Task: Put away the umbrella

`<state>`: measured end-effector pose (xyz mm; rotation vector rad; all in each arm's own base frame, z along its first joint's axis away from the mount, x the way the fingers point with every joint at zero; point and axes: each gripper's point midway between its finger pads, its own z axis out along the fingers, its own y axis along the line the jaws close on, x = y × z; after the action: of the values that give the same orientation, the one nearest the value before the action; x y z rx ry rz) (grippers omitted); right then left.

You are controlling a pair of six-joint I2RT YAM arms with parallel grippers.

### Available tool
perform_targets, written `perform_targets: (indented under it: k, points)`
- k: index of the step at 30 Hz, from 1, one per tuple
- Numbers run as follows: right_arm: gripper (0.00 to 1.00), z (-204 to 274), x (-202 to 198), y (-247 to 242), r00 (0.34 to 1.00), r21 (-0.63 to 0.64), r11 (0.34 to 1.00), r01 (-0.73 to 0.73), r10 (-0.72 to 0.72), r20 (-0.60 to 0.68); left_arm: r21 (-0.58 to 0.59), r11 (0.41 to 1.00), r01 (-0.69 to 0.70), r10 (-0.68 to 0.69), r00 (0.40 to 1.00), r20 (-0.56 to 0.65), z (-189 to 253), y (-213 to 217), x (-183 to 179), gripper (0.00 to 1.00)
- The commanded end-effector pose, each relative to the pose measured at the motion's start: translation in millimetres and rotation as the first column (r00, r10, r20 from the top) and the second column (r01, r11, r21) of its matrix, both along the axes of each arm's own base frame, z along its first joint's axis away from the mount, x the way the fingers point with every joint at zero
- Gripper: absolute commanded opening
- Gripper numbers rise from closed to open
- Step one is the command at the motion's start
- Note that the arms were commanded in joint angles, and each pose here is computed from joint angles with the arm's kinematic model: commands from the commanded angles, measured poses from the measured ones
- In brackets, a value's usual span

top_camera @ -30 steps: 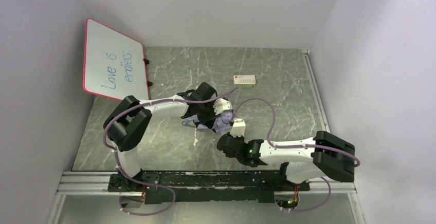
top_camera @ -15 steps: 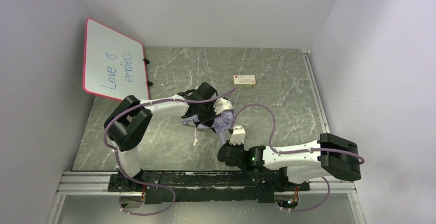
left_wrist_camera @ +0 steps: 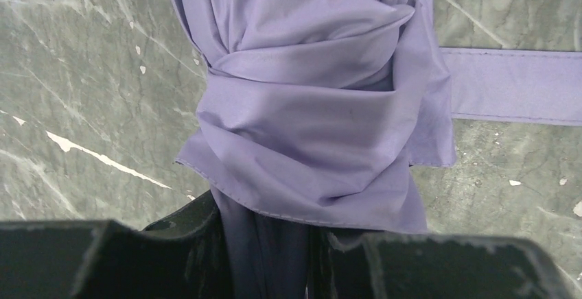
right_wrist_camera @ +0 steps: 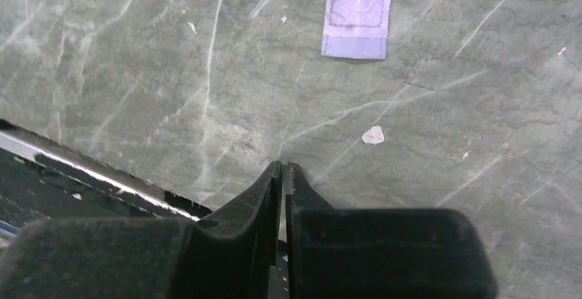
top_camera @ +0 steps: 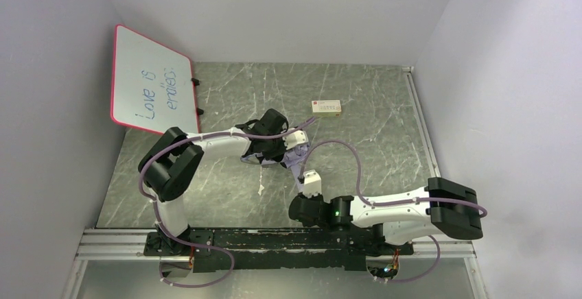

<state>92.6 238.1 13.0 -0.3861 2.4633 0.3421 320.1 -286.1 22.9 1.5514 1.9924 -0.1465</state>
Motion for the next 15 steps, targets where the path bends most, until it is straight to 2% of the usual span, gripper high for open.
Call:
perform_targets:
  k: [1, 5, 8, 12, 15]
  points:
    - [0.19, 8, 0, -8, 0.998, -0.033, 0.998, -0.061, 0.062, 0.030, 0.200, 0.980, -0.018, 0.024, 0.999, -0.028, -38, 44, -11, 0.05]
    - [0.44, 51, 22, -9, 0.983, 0.039, 0.998, -0.053, 0.046, 0.180, 0.204, 0.979, -0.023, 0.028, 0.999, -0.022, -39, 45, -9, 0.05]
    - [0.57, 93, 39, -15, 0.952, 0.116, 0.993, -0.031, -0.006, 0.306, 0.204, 0.979, -0.025, 0.030, 0.999, -0.020, -40, 45, -9, 0.05]
    - [0.60, 151, 66, -41, 0.868, 0.229, 0.971, 0.061, -0.165, 0.468, 0.202, 0.979, -0.023, 0.027, 0.999, -0.019, -40, 44, -9, 0.05]
    - [0.61, 184, 90, -65, 0.774, 0.214, 0.966, 0.143, -0.244, 0.584, 0.199, 0.980, -0.022, 0.026, 0.999, -0.020, -41, 42, -10, 0.05]
